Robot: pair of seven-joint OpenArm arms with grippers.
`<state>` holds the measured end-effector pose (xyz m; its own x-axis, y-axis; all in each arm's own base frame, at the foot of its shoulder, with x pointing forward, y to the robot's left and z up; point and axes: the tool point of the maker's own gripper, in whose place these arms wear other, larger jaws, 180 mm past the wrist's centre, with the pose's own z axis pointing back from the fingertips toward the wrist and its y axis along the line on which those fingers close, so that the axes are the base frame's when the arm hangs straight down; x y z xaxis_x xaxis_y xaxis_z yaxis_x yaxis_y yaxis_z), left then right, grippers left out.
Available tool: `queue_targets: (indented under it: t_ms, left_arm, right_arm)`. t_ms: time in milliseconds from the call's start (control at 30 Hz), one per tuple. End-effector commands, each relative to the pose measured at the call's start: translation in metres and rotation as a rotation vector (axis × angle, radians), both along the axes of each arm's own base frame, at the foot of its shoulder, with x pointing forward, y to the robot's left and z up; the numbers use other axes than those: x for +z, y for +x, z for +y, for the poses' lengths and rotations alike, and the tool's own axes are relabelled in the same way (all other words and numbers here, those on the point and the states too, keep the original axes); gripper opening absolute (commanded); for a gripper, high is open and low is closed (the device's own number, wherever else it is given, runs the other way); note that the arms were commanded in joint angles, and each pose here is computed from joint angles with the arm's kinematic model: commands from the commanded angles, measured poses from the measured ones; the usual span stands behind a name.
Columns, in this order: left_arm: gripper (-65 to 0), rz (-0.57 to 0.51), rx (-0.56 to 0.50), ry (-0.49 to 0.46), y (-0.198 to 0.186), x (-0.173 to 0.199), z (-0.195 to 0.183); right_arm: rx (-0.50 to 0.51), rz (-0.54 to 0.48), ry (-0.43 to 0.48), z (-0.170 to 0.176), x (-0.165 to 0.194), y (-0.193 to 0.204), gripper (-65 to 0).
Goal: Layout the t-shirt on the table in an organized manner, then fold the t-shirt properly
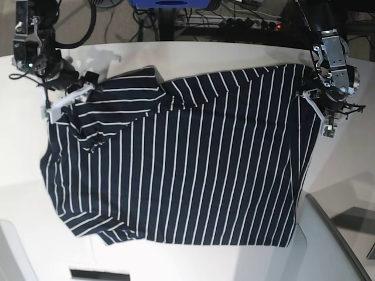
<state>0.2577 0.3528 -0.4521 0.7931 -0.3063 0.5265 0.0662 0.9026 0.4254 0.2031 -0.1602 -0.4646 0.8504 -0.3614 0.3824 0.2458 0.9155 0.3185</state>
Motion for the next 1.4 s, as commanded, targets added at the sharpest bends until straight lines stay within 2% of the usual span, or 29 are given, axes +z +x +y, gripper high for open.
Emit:
queue_targets:
  t_ms: [0,267,467,667,700,767,867,967,1067,1167,1367]
  left_arm:
    - [-65.0,-0.044,-0.002,0.024,0.01,0.014,0.008]
    - [-65.0,-0.041,0.007,0.028,0.007,0.014,0.012]
    - [-65.0,-0.041,0.007,0.028,0.007,0.014,0.012]
    - [-65.0,-0.041,0.007,0.027,0.007,0.014,0.011]
    - [-65.0,-0.041,0.007,0.027,0.007,0.014,0.011]
    - [-65.0,-0.041,0.007,0.027,0.007,0.014,0.011]
    - [-65.0,-0.041,0.007,0.027,0.007,0.014,0.011]
    - [-65.0,-0.041,0.007,0.028,0.007,0.014,0.012]
    - [-65.0,-0.041,0.007,0.028,0.007,0.014,0.012]
    - [-65.0,-0.042,0.007,0.028,0.007,0.014,0.012]
    - [-65.0,-0.045,0.007,0.027,0.009,0.015,0.011]
  right_arm:
    - [-0.006,-0.03,-0.012,-0.006,0.005,0.011,-30.3]
    - [-0.024,-0.041,-0.038,-0.019,0.0,0.018,-30.3]
    - [-0.047,0.02,-0.042,-0.029,-0.02,0.013,-30.5]
    - [-0.059,0.02,-0.059,-0.037,-0.028,0.012,-31.1]
    - [-0.058,0.015,-0.055,-0.035,-0.027,0.013,-32.4]
    - [-0.057,0.017,-0.047,-0.033,-0.026,0.013,-41.3]
    - [-0.051,0.042,-0.028,-0.027,-0.028,0.009,-64.2]
    - [-0.034,0.04,-0.004,-0.015,-0.017,0.009,-62.7]
    - [-0.013,-0.002,0.02,0.002,0.006,0.013,-64.5]
    - [-0.047,0.006,0.046,0.013,0.023,0.02,-64.4]
    - [-0.027,-0.062,0.088,0.025,0.06,0.069,-64.4]
